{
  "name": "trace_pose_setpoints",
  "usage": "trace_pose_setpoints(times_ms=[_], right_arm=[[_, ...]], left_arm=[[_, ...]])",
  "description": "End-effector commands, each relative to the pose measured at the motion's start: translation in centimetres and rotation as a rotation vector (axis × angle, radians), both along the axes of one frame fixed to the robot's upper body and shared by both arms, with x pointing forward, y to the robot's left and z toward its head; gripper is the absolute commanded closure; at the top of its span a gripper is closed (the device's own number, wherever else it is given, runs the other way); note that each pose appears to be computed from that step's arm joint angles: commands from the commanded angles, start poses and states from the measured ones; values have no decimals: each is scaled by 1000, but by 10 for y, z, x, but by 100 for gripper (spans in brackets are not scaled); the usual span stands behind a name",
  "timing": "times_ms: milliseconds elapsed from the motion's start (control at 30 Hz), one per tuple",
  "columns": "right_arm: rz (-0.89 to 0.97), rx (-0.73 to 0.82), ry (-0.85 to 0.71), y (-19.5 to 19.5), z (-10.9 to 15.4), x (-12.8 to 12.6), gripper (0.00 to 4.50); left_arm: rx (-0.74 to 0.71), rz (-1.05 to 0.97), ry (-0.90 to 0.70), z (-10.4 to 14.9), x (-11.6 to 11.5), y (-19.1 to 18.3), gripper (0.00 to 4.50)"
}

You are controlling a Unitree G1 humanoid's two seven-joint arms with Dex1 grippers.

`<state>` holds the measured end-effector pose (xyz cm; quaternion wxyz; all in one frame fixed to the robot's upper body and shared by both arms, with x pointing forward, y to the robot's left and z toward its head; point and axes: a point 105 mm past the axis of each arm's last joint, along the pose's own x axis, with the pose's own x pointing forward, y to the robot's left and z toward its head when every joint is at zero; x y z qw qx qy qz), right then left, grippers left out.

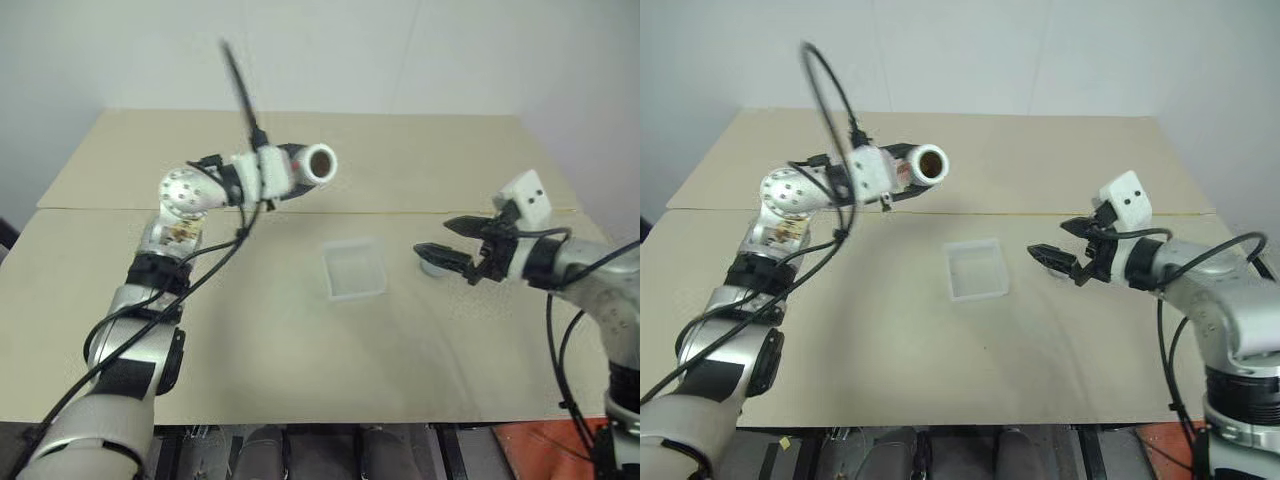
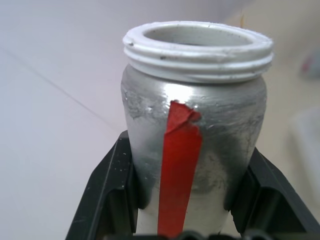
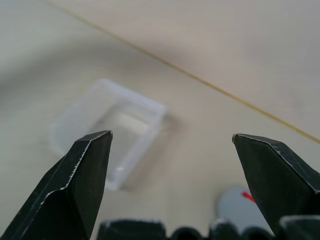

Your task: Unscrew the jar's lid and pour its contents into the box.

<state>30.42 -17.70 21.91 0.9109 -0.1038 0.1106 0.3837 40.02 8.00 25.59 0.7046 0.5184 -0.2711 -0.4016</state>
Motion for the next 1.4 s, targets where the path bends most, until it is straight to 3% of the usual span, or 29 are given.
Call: trace_pose_setpoints(times_ms=[33, 300, 533, 800, 1067, 1300, 1400], right_arm=[[85, -39, 22, 0, 14, -11, 4], [134, -66, 54, 3, 19, -17, 4], [120, -24, 41, 5, 28, -18, 4], [99, 5, 25, 5, 34, -21, 4], [89, 1, 17, 7, 32, -18, 4], [101, 23, 18, 9, 33, -16, 4], [109, 37, 16, 11, 33, -15, 4]], left_arm=[[333, -69, -375, -4, -5, -21, 256], [578, -120, -825, -31, 9, -60, 256], [596, -216, -1119, -59, -2, -92, 256], [663, -264, -1120, -76, -2, -83, 256], [634, -209, -1057, -70, 4, -75, 256], [445, -70, -860, -44, 11, -61, 256], [301, -27, -680, -33, 11, -52, 256]])
